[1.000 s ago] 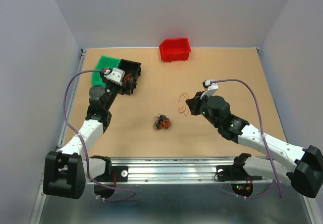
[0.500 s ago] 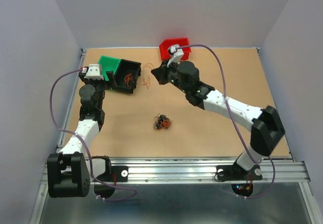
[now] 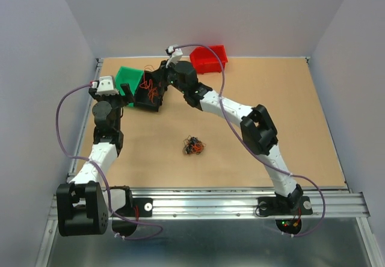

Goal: Untangle the cables

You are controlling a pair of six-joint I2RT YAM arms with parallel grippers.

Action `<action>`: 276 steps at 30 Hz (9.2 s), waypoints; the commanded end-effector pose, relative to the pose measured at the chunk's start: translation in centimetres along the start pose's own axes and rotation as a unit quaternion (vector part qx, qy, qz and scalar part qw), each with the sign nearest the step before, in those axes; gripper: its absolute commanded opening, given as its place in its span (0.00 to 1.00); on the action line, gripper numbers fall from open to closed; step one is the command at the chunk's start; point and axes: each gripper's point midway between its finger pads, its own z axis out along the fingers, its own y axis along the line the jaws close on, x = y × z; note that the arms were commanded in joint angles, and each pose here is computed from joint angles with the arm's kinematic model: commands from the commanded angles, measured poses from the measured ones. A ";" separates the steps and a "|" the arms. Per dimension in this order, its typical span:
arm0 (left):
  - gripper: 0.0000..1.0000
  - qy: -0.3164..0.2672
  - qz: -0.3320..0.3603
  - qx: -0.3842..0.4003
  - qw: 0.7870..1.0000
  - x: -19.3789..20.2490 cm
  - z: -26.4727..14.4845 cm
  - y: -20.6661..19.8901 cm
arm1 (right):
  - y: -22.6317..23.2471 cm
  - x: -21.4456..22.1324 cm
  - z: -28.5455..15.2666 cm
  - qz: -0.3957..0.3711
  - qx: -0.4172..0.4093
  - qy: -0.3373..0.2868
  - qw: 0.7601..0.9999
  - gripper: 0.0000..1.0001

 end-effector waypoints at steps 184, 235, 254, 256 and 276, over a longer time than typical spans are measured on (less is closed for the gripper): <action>0.88 -0.016 0.032 0.107 0.994 -1.3 0.7 -3.8 | -25.1 6.5 -26.2 0.111 0.271 0.180 0.939 0.04; 0.89 0.062 0.304 0.632 0.710 12.4 -17.6 -26.1 | -19.7 6.5 -42.1 0.156 0.324 -0.017 0.933 1.00; 0.52 0.099 0.333 0.669 0.657 15.1 -20.2 -27.1 | -19.5 6.4 -42.4 0.152 0.320 -0.024 0.935 1.00; 0.56 0.098 0.334 0.665 0.660 14.9 -20.0 -27.0 | -19.5 6.4 -42.4 0.152 0.320 -0.025 0.935 1.00; 0.73 0.078 0.329 0.693 0.637 13.4 -22.1 -26.7 | -19.4 6.6 -42.1 0.150 0.315 -0.018 0.937 1.00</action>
